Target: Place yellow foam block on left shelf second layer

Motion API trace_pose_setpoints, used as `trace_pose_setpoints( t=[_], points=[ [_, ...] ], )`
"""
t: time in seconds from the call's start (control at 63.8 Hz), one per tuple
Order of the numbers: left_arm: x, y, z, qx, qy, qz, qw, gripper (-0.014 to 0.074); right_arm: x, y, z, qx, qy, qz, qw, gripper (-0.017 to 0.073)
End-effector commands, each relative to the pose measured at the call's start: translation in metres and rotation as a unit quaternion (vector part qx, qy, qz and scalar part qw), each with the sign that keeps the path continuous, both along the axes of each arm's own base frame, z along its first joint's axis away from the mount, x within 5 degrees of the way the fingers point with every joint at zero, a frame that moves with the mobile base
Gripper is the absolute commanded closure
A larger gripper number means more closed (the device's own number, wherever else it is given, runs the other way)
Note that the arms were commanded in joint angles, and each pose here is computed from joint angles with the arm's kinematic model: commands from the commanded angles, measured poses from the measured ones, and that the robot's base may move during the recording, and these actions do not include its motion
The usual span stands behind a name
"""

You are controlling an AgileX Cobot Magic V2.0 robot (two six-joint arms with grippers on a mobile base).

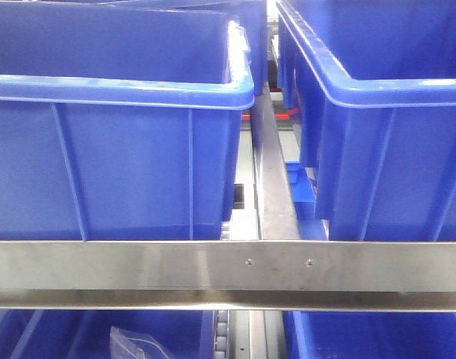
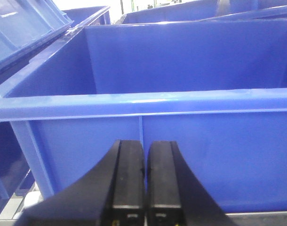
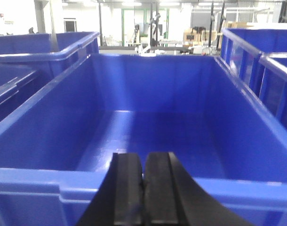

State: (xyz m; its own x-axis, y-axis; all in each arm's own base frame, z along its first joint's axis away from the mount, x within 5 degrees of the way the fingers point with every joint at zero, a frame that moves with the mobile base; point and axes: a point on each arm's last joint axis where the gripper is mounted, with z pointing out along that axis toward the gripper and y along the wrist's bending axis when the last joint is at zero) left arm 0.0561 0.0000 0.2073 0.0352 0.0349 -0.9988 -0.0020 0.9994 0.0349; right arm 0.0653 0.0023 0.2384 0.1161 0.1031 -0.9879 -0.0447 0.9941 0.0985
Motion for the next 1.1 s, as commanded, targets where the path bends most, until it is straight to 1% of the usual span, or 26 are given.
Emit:
trace_pose_setpoints(
  t=[0.0,0.016,0.031,0.078,0.188,0.251,0.313,0.376,0.423,0.486,0.674,1.082],
  points=[
    [-0.001,0.0,-0.001,-0.005,-0.036,-0.002,0.999,0.047,-0.001,-0.001,0.015,0.046,-0.045,0.001,0.998,0.0512],
    [-0.001,0.0,-0.001,-0.005,-0.036,-0.002,0.999,0.047,-0.001,-0.001,0.014,0.056,-0.043,0.001,0.997,0.0512],
    [-0.001,0.0,-0.001,-0.005,-0.036,-0.002,0.999,0.047,-0.001,-0.002,0.013,0.06,-0.042,0.001,0.997,0.0512],
    [-0.001,0.0,-0.001,-0.005,-0.036,-0.002,0.999,0.047,-0.001,-0.002,0.009,0.059,-0.037,0.0,0.998,0.0512],
    [-0.001,0.0,-0.001,-0.005,-0.036,-0.002,0.999,0.047,0.0,-0.001,-0.005,0.035,-0.024,-0.001,0.999,0.0512],
    [-0.001,0.0,-0.001,-0.005,-0.036,-0.002,0.999,0.047,-0.001,-0.001,-0.016,0.035,-0.019,-0.001,0.999,0.0512],
    [-0.001,0.0,-0.001,-0.005,-0.036,-0.002,0.999,0.047,-0.004,-0.001,-0.019,0.033,-0.015,-0.001,0.999,0.0512],
    [-0.001,0.0,-0.001,-0.005,-0.036,-0.002,0.999,0.047,-0.007,-0.001,-0.021,0.022,-0.013,-0.003,1.0,0.0512],
    [-0.001,0.0,-0.001,-0.005,-0.036,-0.002,0.999,0.047,-0.009,-0.001,-0.022,0.007,-0.01,-0.005,1.0,0.0512],
    [-0.001,0.0,-0.001,-0.005,-0.036,-0.002,0.999,0.047,-0.012,-0.001,-0.022,-0.004,-0.02,-0.006,1.0,0.0512],
    [-0.001,0.0,-0.001,-0.005,-0.036,-0.002,0.999,0.047,-0.013,-0.001,-0.018,-0.004,-0.043,-0.005,0.999,0.0512],
    [-0.001,0.0,-0.001,-0.005,-0.036,-0.002,0.999,0.047,-0.013,-0.001,-0.018,-0.004,-0.043,-0.005,0.999,0.0512]
  ],
)
